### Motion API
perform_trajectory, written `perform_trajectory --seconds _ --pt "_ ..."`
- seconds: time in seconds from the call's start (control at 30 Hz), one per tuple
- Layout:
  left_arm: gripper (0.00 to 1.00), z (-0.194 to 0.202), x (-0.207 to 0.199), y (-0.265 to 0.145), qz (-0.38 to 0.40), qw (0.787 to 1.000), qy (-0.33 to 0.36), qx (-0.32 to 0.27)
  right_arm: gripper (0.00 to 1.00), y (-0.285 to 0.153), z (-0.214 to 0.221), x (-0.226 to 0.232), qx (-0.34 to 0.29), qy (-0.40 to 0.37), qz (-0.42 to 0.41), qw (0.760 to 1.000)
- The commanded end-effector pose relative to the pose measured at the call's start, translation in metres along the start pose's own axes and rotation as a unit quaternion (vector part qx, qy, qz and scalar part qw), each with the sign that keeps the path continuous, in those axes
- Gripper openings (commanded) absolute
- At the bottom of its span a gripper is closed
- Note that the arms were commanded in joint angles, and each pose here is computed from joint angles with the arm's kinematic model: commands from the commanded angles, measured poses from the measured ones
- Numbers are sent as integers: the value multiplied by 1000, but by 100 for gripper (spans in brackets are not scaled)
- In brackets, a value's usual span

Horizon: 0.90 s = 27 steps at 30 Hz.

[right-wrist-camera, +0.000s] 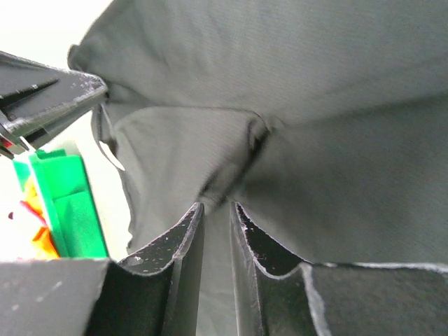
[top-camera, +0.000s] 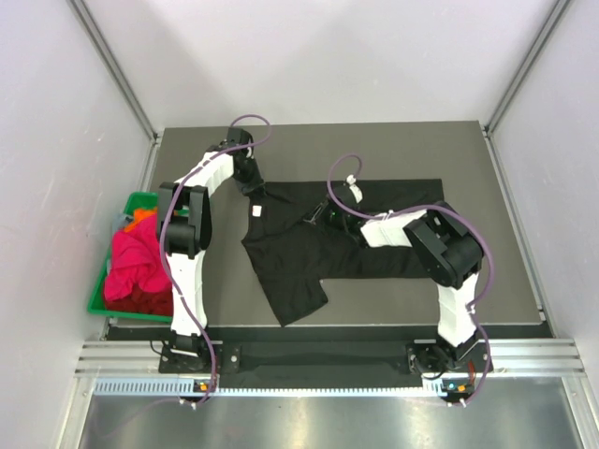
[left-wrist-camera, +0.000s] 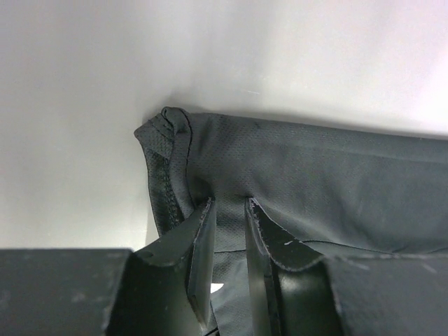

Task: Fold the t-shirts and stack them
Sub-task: Fold the tshirt

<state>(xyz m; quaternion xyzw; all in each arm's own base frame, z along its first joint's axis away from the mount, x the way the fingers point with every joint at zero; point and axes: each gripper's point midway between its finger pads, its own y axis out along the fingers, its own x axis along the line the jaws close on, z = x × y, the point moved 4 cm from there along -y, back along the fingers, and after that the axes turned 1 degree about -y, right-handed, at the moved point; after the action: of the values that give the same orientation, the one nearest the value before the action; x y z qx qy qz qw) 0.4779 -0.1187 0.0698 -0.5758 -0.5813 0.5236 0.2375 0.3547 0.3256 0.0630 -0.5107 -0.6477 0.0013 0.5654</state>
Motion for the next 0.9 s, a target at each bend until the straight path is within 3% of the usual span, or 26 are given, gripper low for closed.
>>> perform_trajectory --seconds 0.0,0.87 --pt "28 -7 2 -1 -4 1000 0 -10 22 6 -4 34 -14 5 -43 999" --pt "28 -6 6 3 -15 1000 -2 -10 26 15 15 19 -10 19 24 999"
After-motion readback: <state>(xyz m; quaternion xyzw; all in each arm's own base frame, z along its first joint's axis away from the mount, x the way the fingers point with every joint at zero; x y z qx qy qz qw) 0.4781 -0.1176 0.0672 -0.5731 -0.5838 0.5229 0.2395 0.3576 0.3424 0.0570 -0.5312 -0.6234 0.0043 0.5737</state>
